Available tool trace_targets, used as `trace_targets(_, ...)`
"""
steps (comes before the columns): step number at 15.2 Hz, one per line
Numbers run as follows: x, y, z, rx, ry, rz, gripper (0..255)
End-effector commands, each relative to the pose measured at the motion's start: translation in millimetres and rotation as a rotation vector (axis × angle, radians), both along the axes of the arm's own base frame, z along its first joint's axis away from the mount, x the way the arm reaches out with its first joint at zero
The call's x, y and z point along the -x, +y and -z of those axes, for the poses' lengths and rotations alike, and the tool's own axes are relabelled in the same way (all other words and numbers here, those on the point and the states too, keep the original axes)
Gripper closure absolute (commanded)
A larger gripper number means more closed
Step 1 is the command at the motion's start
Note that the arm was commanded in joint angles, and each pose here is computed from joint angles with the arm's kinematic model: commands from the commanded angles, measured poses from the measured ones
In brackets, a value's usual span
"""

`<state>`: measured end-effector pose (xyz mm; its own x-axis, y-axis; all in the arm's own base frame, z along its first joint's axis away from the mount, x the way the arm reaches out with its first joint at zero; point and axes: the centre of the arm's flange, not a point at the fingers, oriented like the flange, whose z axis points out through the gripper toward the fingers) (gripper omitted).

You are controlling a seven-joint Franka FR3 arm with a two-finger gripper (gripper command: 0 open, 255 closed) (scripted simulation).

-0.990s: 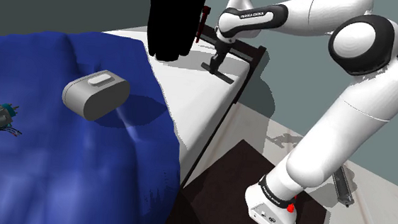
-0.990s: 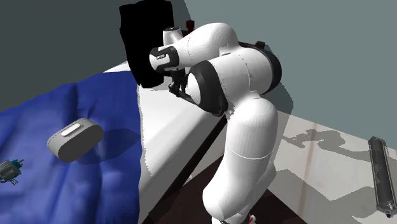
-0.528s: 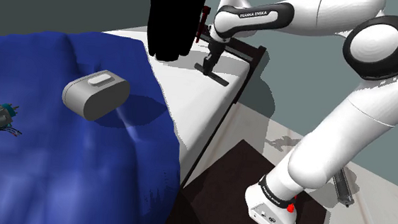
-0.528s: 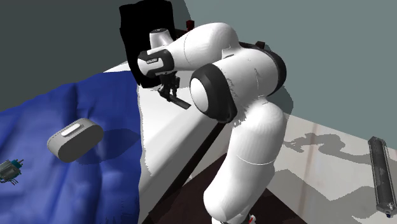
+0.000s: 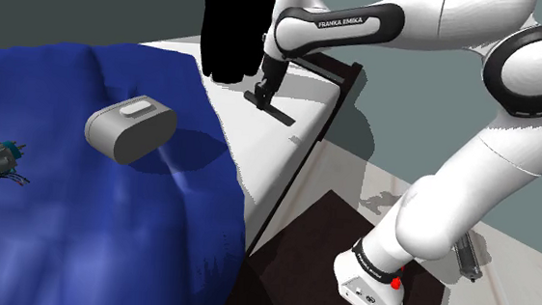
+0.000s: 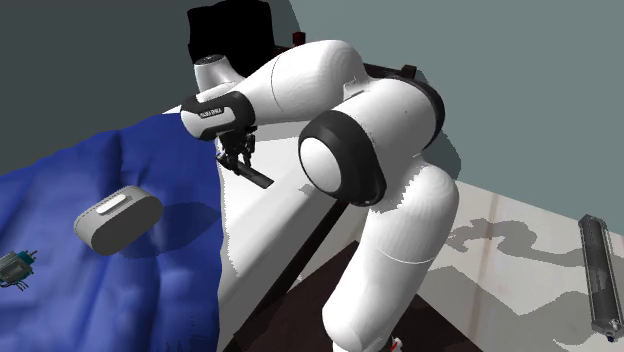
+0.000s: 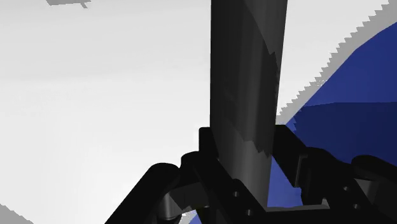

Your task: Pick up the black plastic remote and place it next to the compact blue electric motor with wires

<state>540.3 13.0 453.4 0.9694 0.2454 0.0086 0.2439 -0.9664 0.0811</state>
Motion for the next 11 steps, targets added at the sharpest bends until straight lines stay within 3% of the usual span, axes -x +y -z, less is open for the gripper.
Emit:
trace_targets(1, 4, 24, 0, 0.0, 0.0, 0.002, 255)
trace_targets(11, 18, 155, 0, 0.0, 0.0, 0.002, 255)
